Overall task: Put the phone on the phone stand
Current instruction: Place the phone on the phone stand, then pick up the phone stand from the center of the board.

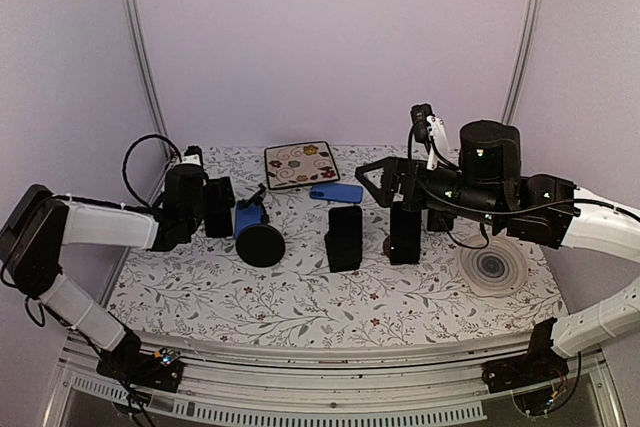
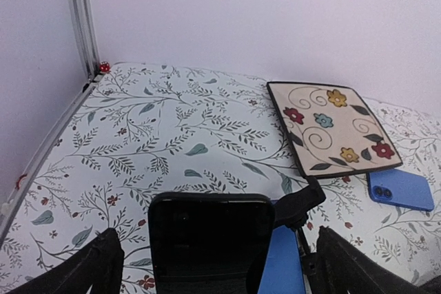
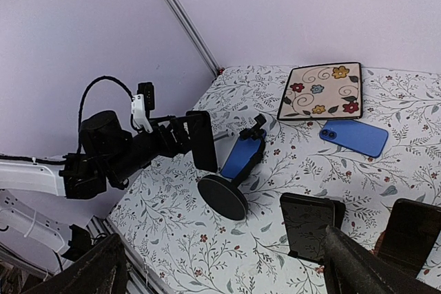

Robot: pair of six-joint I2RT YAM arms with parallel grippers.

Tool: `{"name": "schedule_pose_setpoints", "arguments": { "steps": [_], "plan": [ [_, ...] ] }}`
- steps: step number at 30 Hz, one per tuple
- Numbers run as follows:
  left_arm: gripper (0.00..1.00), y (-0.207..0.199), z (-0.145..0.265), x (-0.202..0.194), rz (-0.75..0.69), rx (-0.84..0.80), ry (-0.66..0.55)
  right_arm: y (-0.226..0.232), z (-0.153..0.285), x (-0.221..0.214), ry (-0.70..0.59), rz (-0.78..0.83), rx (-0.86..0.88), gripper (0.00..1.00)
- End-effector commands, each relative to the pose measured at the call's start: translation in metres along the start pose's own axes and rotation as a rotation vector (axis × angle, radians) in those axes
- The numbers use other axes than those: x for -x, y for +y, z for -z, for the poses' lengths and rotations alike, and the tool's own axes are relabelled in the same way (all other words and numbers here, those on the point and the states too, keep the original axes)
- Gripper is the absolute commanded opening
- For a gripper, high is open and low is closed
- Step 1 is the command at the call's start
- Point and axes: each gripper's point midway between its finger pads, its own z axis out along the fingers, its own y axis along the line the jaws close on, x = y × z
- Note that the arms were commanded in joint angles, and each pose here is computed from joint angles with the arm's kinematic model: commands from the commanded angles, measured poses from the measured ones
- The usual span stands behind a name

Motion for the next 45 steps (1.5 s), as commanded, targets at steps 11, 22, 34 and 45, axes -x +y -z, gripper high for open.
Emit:
{"name": "schedule_pose_setpoints", "arguments": {
  "steps": [11,22,34,45],
  "plan": [
    [0.93,-0.071,0.071,0.002,-0.085,-0.346,0.135,-0.007,-0.004,-0.012,0.025,-0.007,-0.014,0.99],
    [0.92,-0.114,0.091,-0.032,-0.158,-0.579,0.38,-0.005,-0.014,-0.018,0.046,-0.001,-0.012,0.99],
    [0.69,-0.125,0.04,-0.038,-0.134,-0.35,0.523,-0.006,-0.01,-0.017,0.042,-0.009,-0.013,0.99],
    [0.6,-0.124,0.006,-0.074,-0.201,-0.204,0.593,-0.011,0.002,-0.014,0.023,-0.012,-0.02,0.99]
  ]
}}
